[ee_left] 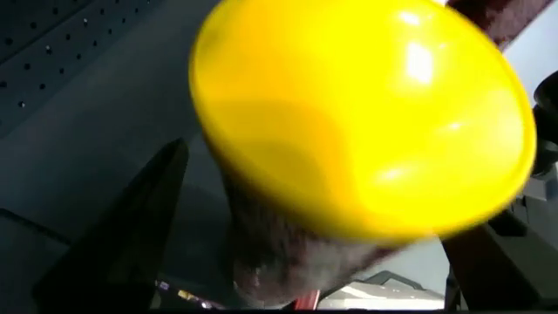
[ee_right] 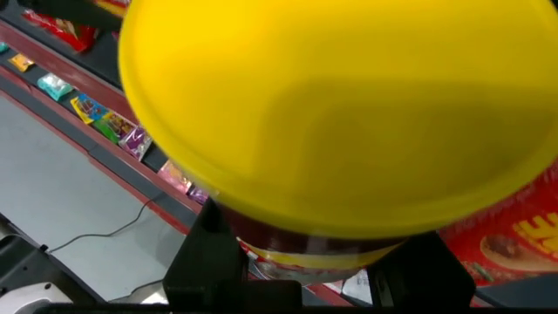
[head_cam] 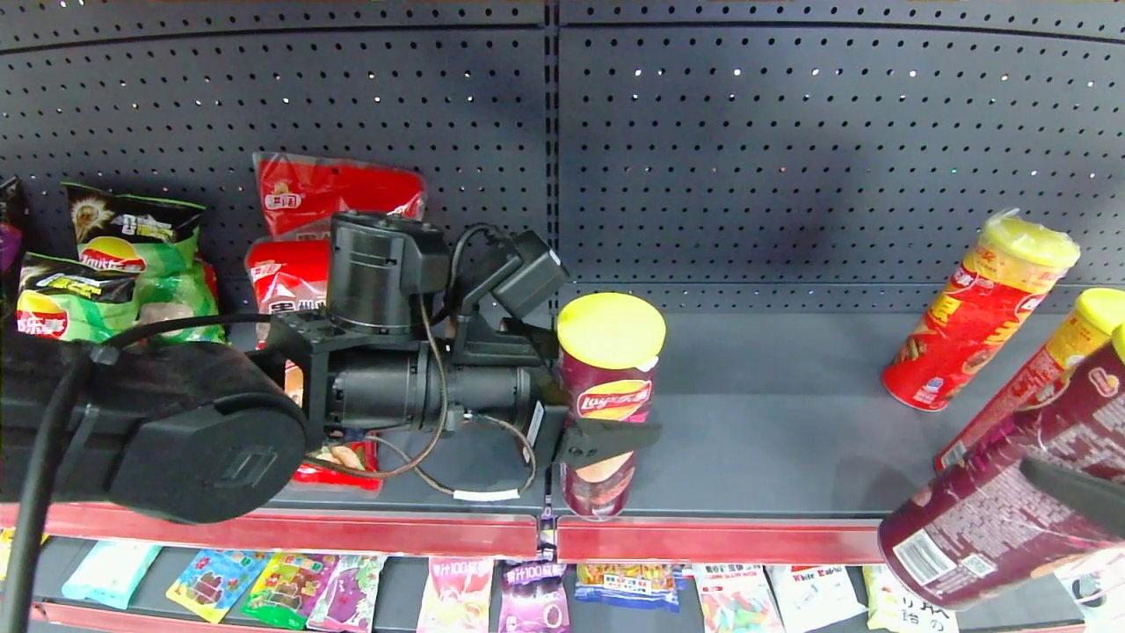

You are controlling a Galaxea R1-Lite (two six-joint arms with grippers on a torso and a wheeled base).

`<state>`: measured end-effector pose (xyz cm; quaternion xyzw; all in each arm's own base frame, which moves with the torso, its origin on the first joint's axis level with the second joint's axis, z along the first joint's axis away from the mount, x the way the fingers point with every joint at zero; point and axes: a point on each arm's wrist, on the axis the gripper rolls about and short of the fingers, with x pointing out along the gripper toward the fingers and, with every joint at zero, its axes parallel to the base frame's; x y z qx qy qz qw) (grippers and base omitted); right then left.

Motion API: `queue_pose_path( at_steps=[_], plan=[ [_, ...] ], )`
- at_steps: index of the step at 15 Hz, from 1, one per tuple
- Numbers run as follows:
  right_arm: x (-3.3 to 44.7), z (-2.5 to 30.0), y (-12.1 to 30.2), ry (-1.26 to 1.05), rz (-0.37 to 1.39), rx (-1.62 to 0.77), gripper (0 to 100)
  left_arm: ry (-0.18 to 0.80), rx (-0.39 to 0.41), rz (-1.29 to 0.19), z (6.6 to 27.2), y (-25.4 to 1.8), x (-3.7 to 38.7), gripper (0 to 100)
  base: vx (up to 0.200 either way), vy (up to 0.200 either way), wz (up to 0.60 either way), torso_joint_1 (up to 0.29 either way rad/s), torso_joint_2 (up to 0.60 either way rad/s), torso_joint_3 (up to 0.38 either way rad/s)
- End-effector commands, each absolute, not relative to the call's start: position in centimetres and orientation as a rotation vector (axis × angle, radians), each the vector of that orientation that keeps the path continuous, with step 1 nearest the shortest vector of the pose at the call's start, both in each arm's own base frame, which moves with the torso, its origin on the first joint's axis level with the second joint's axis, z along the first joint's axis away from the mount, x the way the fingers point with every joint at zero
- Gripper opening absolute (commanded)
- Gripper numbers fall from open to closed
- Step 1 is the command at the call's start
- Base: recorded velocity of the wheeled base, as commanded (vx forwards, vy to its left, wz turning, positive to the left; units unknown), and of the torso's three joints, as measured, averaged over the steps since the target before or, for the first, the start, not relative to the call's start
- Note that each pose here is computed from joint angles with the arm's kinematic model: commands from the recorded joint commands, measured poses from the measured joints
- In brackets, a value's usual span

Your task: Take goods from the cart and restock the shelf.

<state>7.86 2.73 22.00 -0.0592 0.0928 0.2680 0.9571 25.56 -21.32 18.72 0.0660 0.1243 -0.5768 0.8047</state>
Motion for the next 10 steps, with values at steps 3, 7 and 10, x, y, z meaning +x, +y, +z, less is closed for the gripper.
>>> queue_pose_path(
  at_steps=[3, 7, 10],
  plan=[
    [13.6, 24.8, 5.0, 0.242, 0.594, -0.138, 0, 0.264, 0.138, -1.204, 18.2, -19.2, 24.1, 100, 0.0, 0.0, 0.0, 0.0, 0.0, 0.0],
    [19.7, 26.0, 7.1, 0.268, 0.606, -0.148, 0, 0.285, 0.141, -1.128, 17.3, -16.3, 22.1, 100, 0.0, 0.0, 0.0, 0.0, 0.0, 0.0],
    [22.4, 25.7, 10.1, 0.297, 0.684, -0.163, 0, 0.318, 0.146, -1.088, 16.5, -14.4, 20.0, 100, 0.0, 0.0, 0.0, 0.0, 0.0, 0.0]
  ],
)
